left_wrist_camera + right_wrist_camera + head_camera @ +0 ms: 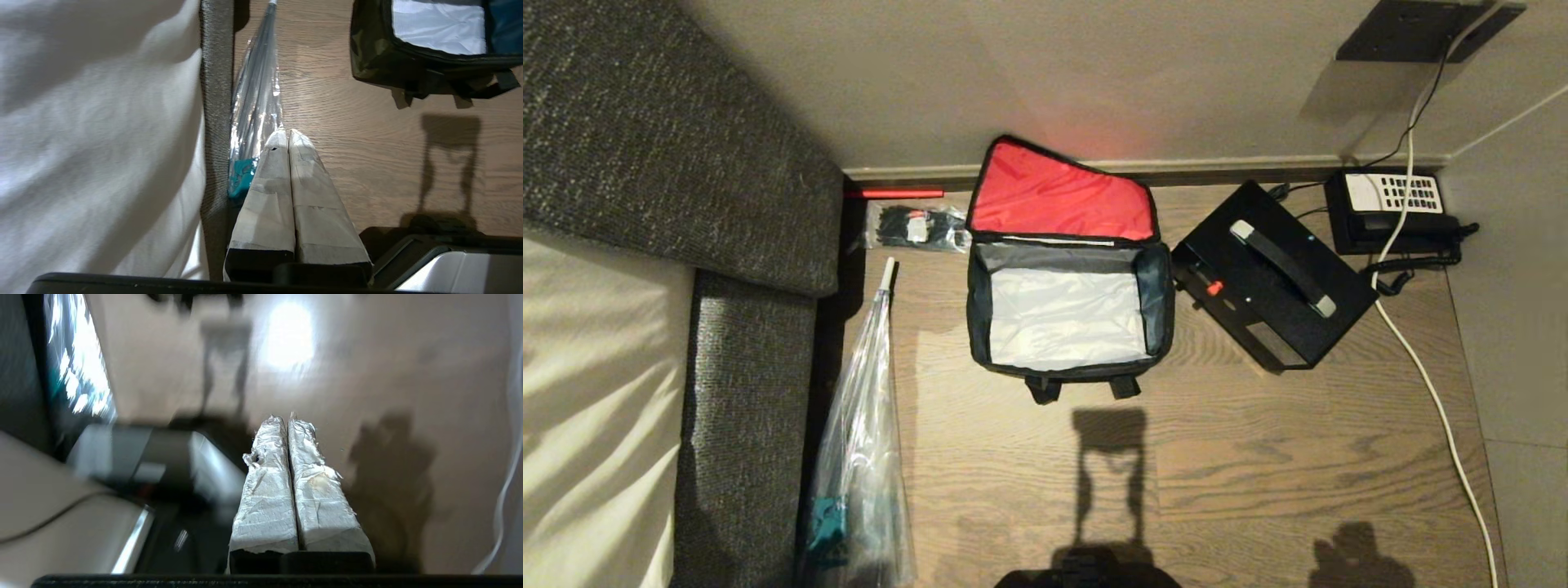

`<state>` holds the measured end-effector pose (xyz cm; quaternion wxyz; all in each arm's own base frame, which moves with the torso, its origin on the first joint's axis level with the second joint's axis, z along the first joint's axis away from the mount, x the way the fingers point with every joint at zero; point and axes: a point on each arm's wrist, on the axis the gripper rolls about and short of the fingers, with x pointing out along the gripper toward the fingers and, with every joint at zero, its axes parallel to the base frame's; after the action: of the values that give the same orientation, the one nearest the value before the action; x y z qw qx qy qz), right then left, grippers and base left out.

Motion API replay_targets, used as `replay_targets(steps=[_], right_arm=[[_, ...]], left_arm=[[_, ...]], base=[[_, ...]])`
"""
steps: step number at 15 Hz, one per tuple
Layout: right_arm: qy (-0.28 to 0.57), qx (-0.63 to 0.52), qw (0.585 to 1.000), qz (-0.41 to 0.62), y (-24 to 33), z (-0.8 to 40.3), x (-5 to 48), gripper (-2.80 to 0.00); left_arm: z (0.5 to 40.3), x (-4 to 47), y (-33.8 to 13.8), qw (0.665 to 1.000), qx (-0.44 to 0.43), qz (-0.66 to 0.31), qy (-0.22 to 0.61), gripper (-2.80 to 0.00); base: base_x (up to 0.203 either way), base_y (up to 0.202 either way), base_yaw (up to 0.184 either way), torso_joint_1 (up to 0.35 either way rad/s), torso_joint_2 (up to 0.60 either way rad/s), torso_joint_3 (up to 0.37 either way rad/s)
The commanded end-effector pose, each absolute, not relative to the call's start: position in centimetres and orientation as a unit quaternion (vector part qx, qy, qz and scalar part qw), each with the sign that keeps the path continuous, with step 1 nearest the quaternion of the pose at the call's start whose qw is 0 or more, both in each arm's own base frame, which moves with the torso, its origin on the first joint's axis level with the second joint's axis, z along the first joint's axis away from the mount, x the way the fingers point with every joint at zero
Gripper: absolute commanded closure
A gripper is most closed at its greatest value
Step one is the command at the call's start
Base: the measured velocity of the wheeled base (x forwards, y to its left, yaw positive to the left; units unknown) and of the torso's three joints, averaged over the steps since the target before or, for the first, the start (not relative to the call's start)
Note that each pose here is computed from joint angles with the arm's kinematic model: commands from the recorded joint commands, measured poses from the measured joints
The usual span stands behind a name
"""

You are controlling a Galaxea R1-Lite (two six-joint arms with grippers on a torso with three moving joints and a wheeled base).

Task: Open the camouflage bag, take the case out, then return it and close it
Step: Grip the handle again

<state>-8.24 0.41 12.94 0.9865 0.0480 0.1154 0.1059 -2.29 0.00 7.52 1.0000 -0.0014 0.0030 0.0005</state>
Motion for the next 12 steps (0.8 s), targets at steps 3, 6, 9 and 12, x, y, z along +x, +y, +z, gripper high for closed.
replay_targets(steps=[3, 6, 9, 12], right_arm=[[0.23, 0.078, 0.964, 0.112, 0.5, 18.0, -2.0, 0.0], [0.309, 0.1, 0.94, 0.104, 0.7, 21.8, 6.7, 0.0], [0.349, 0.118, 0.926, 0.083, 1.0, 22.9, 16.7, 0.0], [0.35, 0.124, 0.926, 0.072, 1.2, 20.2, 25.2, 0.0]], left_arm=[[7.5, -2.3, 0.0, 1.0, -0.001, 0.001, 0.002, 0.0], [7.5, -2.3, 0.0, 1.0, -0.001, 0.001, 0.002, 0.0], [7.5, -2.3, 0.0, 1.0, -0.001, 0.001, 0.002, 0.0], [7.5, -2.3, 0.0, 1.0, -0.001, 0.001, 0.002, 0.0]], base=[[0.0, 0.0, 0.0, 0.0, 0.0, 0.0], [0.0, 0.0, 0.0, 0.0, 0.0, 0.0], [0.0, 0.0, 0.0, 0.0, 0.0, 0.0], [0.0, 0.0, 0.0, 0.0, 0.0, 0.0]])
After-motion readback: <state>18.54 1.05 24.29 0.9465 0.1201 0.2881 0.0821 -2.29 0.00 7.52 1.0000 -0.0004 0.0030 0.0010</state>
